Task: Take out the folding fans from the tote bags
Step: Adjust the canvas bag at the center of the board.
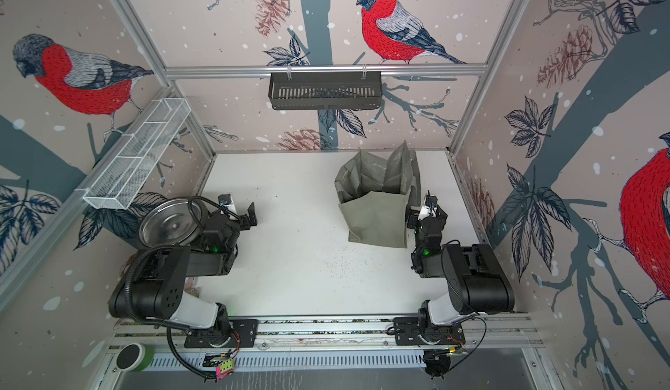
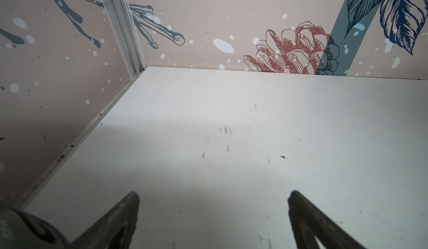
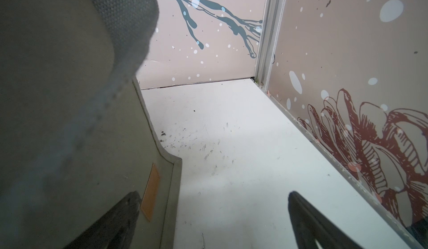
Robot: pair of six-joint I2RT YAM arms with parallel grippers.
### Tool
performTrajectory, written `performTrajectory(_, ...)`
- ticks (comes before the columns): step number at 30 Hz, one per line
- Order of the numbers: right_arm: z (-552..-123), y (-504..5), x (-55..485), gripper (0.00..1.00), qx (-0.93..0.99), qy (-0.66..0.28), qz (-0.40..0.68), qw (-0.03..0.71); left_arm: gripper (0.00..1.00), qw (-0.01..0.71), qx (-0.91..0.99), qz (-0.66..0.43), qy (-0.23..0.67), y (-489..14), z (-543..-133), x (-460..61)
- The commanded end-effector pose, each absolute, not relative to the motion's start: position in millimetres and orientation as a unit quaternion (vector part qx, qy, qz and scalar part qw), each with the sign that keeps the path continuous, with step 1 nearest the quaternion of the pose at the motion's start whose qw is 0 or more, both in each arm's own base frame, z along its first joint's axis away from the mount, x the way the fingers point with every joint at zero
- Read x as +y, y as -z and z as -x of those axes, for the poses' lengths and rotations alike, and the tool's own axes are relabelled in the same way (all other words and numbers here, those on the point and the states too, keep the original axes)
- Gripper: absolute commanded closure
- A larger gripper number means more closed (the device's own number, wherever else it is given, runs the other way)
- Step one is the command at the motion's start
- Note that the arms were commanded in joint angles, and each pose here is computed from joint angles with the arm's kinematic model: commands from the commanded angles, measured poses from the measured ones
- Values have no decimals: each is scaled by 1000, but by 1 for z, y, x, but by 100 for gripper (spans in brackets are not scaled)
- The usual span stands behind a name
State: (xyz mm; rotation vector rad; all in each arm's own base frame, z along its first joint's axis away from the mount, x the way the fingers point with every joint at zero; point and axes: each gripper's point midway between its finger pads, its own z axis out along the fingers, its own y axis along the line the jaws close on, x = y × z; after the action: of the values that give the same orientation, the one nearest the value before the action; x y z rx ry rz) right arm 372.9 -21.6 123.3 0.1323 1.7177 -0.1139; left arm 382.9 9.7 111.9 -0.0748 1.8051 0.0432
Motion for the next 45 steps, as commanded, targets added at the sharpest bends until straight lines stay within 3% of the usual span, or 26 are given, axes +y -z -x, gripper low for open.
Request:
performTrajectory(1, -372, -126, -23, 0, 753, 43, -64, 653, 1, 629, 776, 36, -15, -119, -386, 10)
performTrajectory(4, -360, -152, -57, 0, 718, 104, -164, 668, 1, 628, 777, 36, -10, -119, -385, 9)
performTrajectory(10, -353, -208, -89, 0, 713, 115, -259, 641, 1, 638, 770, 10, -9, -128, -388, 5)
performTrajectory(13, -329, -207, -125, 0, 681, 111, -390, 610, 1, 579, 815, -6, -13, -141, -404, -16)
performTrajectory(16, -321, -202, -142, 0, 674, 58, -429, 598, 1, 557, 826, 12, 86, -175, -413, -45)
performTrajectory(19, -308, -199, -160, 0, 661, 58, -458, 592, 1, 602, 775, 125, 143, -207, -407, -34)
performTrajectory(22, -298, -190, -171, 0, 654, 65, -482, 580, 1, 612, 750, 138, 208, -224, -401, -45)
performTrajectory(25, -304, -183, -166, 0, 669, 51, -473, 571, 1, 596, 751, 106, 264, -238, -399, -67)
performTrajectory(30, -330, -204, -138, 0, 726, 2, -389, 567, 2, 590, 752, 86, 281, -250, -395, -76)
performTrajectory(33, -342, -235, -115, 0, 742, -25, -331, 582, 17, 583, 745, 62, 319, -265, -394, -91)
performTrajectory(35, -348, -260, -97, 0, 747, -46, -289, 597, 20, 576, 740, 48, 343, -281, -391, -105)
performTrajectory(37, -353, -284, -77, 0, 752, -69, -246, 607, 25, 563, 746, 24, 356, -300, -389, -131)
performTrajectory(41, -368, -327, -25, 0, 782, -114, -148, 595, 25, 539, 757, -47, 366, -343, -372, -207)
performTrajectory(45, -377, -333, 22, 0, 820, -130, -82, 551, 25, 486, 770, -89, 404, -352, -363, -265)
